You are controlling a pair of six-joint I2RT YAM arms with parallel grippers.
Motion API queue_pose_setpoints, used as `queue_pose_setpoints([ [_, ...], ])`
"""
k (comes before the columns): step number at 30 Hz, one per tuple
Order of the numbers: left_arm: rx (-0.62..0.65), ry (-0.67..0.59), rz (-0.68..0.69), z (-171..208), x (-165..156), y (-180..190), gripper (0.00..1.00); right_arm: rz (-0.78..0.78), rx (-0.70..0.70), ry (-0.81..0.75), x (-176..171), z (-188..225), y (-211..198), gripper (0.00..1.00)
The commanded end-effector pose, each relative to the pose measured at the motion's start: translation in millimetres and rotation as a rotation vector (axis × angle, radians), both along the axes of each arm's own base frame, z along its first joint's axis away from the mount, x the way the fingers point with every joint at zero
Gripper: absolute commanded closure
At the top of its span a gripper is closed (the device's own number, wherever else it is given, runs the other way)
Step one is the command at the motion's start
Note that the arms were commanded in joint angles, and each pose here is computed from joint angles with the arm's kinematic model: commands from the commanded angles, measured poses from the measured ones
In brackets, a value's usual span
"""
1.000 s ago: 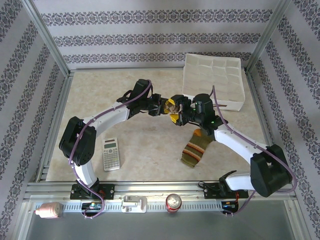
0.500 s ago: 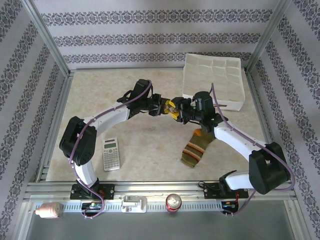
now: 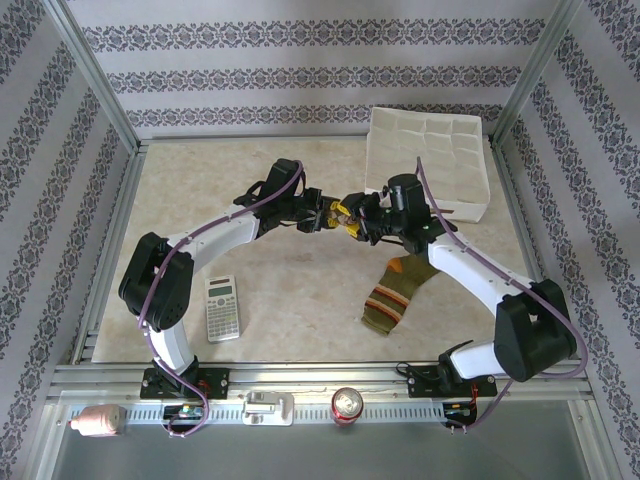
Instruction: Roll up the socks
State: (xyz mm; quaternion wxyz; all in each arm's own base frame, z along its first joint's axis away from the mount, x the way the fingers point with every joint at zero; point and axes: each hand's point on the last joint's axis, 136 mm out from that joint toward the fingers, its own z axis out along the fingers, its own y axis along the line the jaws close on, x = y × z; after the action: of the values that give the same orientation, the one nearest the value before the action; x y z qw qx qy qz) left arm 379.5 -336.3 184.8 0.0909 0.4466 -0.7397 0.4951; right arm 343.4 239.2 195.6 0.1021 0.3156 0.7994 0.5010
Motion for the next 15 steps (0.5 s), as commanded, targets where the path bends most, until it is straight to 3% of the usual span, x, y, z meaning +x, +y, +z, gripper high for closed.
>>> queue_pose_setpoints([
  [1,-0.051,0.003,-0.066,11.2,-13.3,-18.1,1.00,0.038,-0.040,-0.050,9.0,8.2,0.8,0.65],
  [8,-0.058,-0.006,-0.088,12.6,-15.8,-25.4,0.99,0.041,-0.128,-0.097,10.6,13.5,-7.5,0.88],
  [12,-0.045,-0.019,-0.097,13.5,-17.6,-23.7,0.71,0.059,-0.240,-0.124,6.9,17.0,-18.5,1.00],
  [15,-0.010,-0.034,-0.104,14.9,-18.3,-18.7,0.47,0.078,-0.340,-0.153,4.1,21.9,-29.7,1.00],
])
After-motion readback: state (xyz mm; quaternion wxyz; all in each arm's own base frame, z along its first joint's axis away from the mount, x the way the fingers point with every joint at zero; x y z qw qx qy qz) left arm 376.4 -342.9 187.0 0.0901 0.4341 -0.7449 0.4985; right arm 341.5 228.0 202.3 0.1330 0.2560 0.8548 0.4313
